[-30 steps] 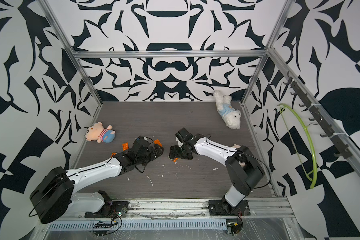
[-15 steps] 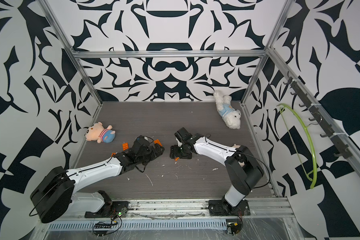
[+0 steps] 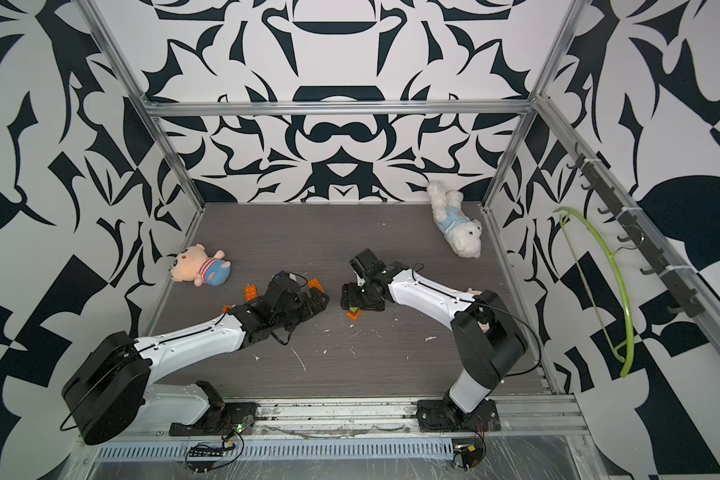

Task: Assemble the number 5 with lego
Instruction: Adjust the lego brick at the center of the board.

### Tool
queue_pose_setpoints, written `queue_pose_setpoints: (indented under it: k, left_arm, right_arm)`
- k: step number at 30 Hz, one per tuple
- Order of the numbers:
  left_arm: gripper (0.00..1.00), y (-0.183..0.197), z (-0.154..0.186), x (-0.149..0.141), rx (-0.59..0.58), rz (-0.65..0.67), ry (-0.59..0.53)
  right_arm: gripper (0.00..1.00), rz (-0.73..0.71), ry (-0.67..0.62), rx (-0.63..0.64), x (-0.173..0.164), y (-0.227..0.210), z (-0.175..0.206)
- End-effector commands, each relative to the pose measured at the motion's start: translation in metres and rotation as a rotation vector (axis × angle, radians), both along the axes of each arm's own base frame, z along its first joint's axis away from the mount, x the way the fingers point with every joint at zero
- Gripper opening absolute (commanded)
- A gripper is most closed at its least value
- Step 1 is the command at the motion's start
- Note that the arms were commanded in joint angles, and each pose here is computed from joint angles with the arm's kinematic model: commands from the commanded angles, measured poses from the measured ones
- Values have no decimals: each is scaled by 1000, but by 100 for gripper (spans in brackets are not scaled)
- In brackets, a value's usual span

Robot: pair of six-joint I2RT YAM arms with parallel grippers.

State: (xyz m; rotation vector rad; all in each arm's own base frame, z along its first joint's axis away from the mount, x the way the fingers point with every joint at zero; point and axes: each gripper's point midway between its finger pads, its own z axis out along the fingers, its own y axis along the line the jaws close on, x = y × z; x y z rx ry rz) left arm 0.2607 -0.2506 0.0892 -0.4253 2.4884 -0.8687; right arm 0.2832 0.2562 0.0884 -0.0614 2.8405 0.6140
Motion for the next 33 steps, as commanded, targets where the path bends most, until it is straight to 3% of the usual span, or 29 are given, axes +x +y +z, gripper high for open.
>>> queue_pose_setpoints:
  k: [1,8,16,33]
  left_arm:
    - [99,-1,8,3,4,-8,-10]
    - [99,3,9,2,8,6,-16]
    - [99,11,10,0,39,23,-20]
    - [99,33,27,-4,54,80,-75]
  right_arm:
    - [75,-6,-24,24,2,-10,18]
    - [64,38,-1,59,-20,2,10]
    - [63,124,-9,13,-30,25,4]
    - [65,218,-85,54,2,75,11]
